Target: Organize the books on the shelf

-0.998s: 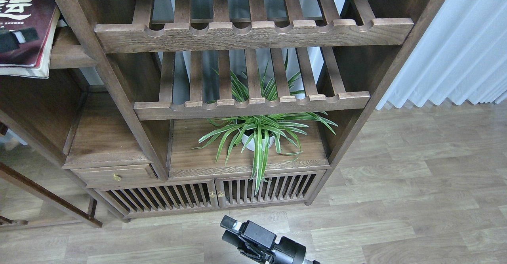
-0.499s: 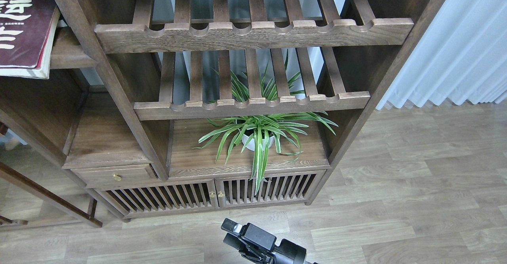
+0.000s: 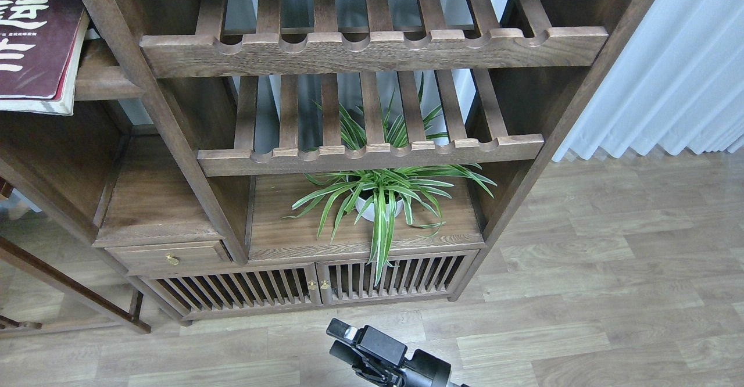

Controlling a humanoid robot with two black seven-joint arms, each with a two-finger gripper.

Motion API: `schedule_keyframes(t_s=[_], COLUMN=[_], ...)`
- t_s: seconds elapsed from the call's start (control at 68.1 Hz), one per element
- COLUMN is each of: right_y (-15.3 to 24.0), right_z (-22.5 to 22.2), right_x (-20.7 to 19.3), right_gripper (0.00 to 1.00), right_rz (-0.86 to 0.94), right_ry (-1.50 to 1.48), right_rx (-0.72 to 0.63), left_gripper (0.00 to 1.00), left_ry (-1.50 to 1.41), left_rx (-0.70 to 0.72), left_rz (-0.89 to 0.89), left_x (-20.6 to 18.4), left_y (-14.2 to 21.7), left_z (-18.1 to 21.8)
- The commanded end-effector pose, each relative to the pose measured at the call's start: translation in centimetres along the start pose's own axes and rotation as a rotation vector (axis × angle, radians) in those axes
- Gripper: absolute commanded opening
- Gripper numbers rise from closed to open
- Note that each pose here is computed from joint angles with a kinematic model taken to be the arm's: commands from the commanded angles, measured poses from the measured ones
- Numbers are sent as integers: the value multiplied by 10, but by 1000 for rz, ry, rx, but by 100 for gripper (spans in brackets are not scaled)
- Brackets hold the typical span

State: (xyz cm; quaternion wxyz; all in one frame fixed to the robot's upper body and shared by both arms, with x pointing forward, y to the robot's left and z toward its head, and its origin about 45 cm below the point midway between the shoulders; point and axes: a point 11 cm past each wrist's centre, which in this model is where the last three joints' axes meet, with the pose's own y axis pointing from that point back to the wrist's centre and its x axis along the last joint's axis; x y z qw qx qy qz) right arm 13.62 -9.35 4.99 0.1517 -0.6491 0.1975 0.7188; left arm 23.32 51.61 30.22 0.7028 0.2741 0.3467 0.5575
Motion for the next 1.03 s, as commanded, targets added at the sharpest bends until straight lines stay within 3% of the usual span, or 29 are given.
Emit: schedule_keyframes(t_s=[0.0, 0.44, 0.616, 1.013], right_y=[2, 8, 9, 10], right_z=[0, -4, -12, -38], right_x=[3, 17, 22, 27], right_gripper=[99, 99, 99, 99], right_rz=[10, 54, 75, 105], right_ry=[-4, -13, -6, 23], right_rx=[3, 14, 21, 51], left_gripper=[99, 98, 98, 98], left_ry=[47, 407, 596, 855], left_rx=[34, 62, 7, -23], left_rz=[-77, -255, -309, -294], left_x=[-13, -58, -83, -126], left_y=[-40, -143, -204, -270], left_z=[-33, -102, -142, -211])
